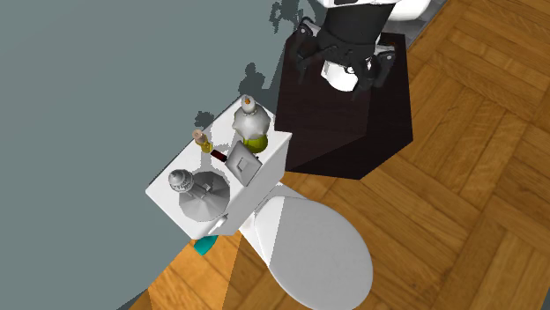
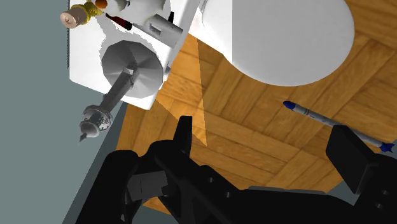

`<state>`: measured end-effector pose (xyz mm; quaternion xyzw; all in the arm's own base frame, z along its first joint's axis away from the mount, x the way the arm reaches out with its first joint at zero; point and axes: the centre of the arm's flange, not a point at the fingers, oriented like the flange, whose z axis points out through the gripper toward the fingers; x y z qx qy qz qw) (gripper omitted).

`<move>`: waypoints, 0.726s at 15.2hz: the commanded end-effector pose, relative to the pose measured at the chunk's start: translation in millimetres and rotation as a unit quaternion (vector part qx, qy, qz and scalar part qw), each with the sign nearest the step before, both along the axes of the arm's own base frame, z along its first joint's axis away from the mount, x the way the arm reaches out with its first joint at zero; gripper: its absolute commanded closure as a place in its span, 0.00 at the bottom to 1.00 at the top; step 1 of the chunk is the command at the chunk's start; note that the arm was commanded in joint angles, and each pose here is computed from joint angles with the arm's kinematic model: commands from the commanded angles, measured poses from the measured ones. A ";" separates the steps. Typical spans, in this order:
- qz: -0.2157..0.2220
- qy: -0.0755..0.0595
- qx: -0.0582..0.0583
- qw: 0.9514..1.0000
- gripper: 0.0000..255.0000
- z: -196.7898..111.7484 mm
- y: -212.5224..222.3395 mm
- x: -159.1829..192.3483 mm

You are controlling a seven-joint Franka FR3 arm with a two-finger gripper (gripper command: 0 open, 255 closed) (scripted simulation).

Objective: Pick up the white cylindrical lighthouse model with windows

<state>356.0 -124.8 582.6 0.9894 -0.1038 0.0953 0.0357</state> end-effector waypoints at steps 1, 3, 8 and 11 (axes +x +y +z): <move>-0.002 0.000 0.002 1.000 0.00 -12.6 -20.0 9.4; -0.005 0.000 0.004 1.000 0.00 -26.5 -41.0 18.6; -0.011 0.001 0.008 1.000 0.00 -61.4 -93.5 41.0; -0.015 0.001 0.011 1.000 0.00 -82.6 -125.0 54.0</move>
